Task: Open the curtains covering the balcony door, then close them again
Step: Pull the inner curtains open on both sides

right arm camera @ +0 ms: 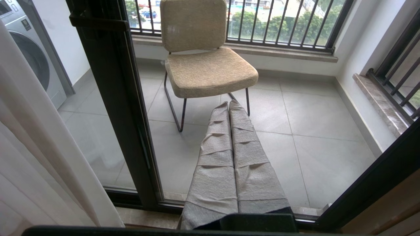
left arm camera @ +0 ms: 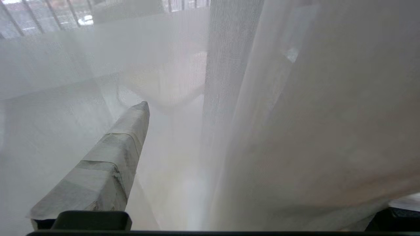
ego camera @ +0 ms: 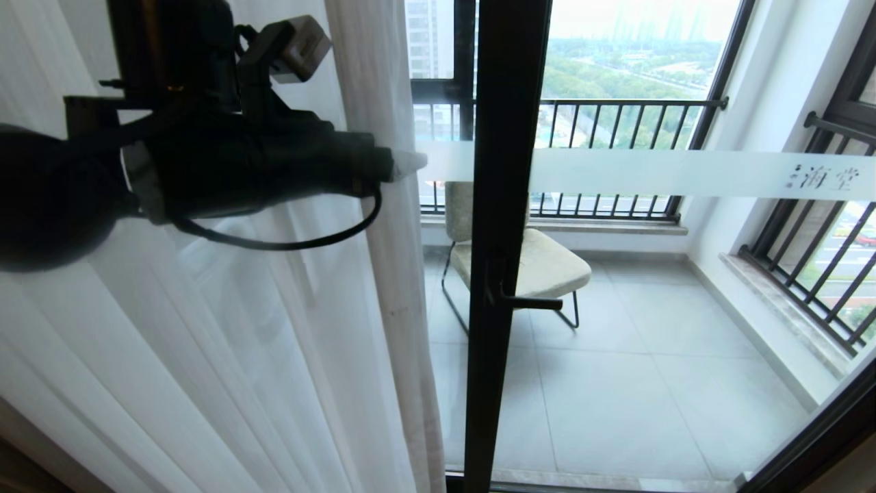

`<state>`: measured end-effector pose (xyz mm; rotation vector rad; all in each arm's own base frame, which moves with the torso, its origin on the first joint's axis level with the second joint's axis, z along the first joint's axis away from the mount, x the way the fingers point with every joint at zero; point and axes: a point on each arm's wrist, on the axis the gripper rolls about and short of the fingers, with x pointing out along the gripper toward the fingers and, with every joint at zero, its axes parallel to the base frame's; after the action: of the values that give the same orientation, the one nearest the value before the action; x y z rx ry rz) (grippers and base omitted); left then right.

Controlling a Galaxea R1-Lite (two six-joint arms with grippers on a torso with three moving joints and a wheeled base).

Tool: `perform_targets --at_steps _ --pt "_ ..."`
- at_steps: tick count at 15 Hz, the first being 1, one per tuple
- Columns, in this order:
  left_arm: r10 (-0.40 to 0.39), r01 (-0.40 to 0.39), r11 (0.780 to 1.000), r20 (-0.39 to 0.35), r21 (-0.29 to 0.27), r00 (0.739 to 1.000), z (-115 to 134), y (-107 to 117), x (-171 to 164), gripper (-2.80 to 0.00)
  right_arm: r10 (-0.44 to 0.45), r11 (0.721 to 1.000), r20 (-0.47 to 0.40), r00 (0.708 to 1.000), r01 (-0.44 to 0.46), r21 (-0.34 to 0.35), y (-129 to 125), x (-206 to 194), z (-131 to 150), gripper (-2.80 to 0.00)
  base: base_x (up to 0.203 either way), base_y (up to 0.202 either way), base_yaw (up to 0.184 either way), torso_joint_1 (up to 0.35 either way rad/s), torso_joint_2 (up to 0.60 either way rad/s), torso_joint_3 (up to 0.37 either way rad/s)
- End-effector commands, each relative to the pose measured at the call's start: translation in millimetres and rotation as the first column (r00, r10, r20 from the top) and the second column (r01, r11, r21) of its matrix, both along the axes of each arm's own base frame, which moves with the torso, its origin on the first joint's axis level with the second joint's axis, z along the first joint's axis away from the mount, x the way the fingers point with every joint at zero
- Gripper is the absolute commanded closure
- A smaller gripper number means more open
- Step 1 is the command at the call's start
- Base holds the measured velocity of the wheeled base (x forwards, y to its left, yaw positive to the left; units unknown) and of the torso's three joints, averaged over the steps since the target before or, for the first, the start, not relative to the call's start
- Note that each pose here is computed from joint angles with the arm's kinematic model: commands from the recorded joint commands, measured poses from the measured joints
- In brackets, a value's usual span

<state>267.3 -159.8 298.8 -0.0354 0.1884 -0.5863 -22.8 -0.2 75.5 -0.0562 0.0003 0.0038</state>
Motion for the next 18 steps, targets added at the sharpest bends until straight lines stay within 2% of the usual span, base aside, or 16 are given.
perform_targets --at_steps 1,4,5,8,11,15,18 --pt "0.002 -0.002 1.0 -0.002 0.001 1.0 -1.7 -4.4 7.0 -2.8 0.001 1.0 0.0 1.0 -0.001 -0.001 0.0 0.0 0.0 0.0 0.0 0.0 0.0 0.0 0.0 0.0" --pt "0.005 -0.004 1.0 0.042 -0.024 0.999 -0.4 -8.6 14.1 -2.8 0.001 1.0 0.0 1.0 -0.001 -0.001 0.0 0.0 0.0 0.0 0.0 0.0 0.0 0.0 0.0 0.0" --pt "0.023 -0.021 0.999 0.063 -0.035 0.998 -1.2 -10.5 18.2 0.0 0.001 1.0 0.0 1.0 -0.001 -0.001 0.0 0.0 0.0 0.0 0.0 0.0 0.0 0.0 0.0 0.0" --pt "0.062 -0.06 0.998 0.06 -0.029 0.996 -3.7 -10.7 20.2 0.0 0.001 1.0 0.002 1.0 -0.001 -0.001 0.0 0.0 0.1 0.0 0.0 0.0 0.0 0.0 0.0 0.0" --pt "0.161 -0.16 0.987 0.067 -0.022 0.985 -3.5 -6.1 21.7 0.0 0.001 1.0 0.0 1.0 -0.001 -0.001 0.0 0.0 0.0 0.0 0.0 0.0 0.0 0.0 0.0 0.0" --pt "0.285 -0.282 0.959 0.093 -0.039 0.954 5.8 14.7 21.5 0.0 0.001 1.0 0.0 1.0 -0.001 -0.001 0.0 0.0 0.0 0.0 0.0 0.0 0.0 0.0 0.0 0.0" --pt "0.332 -0.329 0.943 0.103 -0.047 0.937 10.2 30.9 14.2 0.0 0.001 1.0 0.0 1.0 -0.001 -0.001 0.0 0.0 0.0 0.0 0.0 0.0 0.0 0.0 0.0 0.0"
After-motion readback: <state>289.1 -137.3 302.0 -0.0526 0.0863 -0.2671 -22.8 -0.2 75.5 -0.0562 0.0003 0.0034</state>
